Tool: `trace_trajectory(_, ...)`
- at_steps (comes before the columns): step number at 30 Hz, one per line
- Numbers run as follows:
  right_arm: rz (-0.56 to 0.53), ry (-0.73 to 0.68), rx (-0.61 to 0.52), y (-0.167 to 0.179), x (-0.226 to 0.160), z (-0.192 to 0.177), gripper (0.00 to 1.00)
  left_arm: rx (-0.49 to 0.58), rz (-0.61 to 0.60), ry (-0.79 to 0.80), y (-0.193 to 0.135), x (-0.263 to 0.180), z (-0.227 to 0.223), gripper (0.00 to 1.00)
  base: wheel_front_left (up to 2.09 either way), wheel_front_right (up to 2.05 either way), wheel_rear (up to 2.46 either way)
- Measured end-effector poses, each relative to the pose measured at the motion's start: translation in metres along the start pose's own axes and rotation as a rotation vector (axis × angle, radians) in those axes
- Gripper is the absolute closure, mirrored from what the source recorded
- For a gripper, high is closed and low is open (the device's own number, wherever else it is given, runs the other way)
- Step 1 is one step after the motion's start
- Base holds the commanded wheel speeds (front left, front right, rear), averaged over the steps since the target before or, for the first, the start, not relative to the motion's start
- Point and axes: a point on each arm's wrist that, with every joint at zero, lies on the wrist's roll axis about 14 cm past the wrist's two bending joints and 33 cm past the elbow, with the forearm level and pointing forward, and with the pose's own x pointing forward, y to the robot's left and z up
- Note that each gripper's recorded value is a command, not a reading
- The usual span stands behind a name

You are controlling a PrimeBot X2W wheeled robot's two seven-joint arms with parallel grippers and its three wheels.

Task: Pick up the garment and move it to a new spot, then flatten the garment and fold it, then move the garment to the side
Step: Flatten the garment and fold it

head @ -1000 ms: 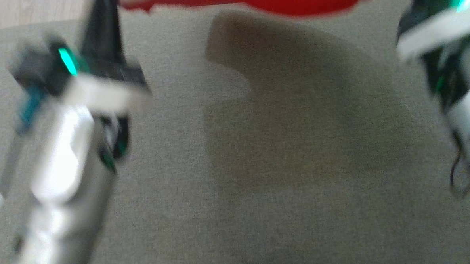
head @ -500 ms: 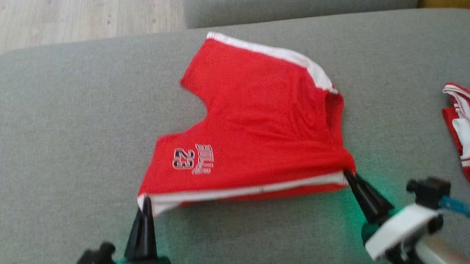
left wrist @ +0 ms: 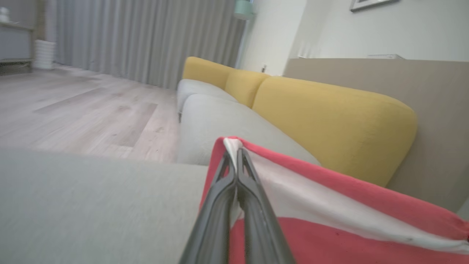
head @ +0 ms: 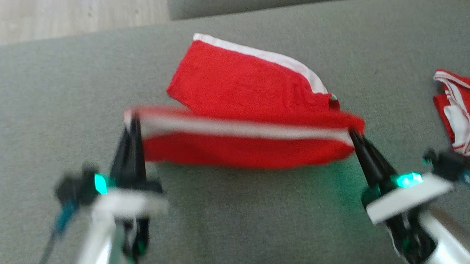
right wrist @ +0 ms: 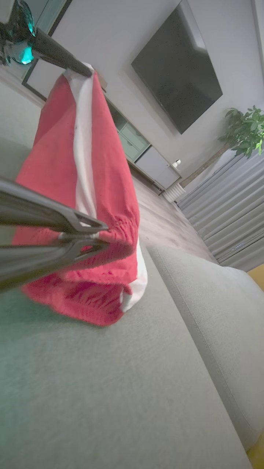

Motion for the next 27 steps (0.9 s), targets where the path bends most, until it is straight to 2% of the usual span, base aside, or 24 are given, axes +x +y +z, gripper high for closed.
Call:
trace_trajectory(5,0.016,-0.012,0.035,0.001,0.043,0.021,1.0,0.122,-0.141,0.06,-0.014,0.082,0.016,1.0,0.0,0.0,0.0)
trace_trajectory(11,-0.038,-0.013,0.117,-0.016,0.078,0.022,1.0,0.175,-0.225,0.157,-0.021,0.147,0.003,1.0,0.0,0.0,0.0)
trace_trajectory(16,-0.078,0.001,0.143,-0.032,0.094,0.014,1.0,0.187,-0.26,0.256,-0.021,0.178,-0.032,1.0,0.0,0.0,0.0)
trace_trajectory(22,-0.132,-0.015,0.155,-0.053,0.101,0.012,1.0,0.214,-0.236,0.362,0.001,0.2,-0.075,1.0,0.0,0.0,0.0)
trace_trajectory(27,-0.188,-0.045,0.163,-0.075,0.105,0.013,1.0,0.191,-0.237,0.373,0.003,0.215,-0.1,1.0,0.0,0.0,0.0)
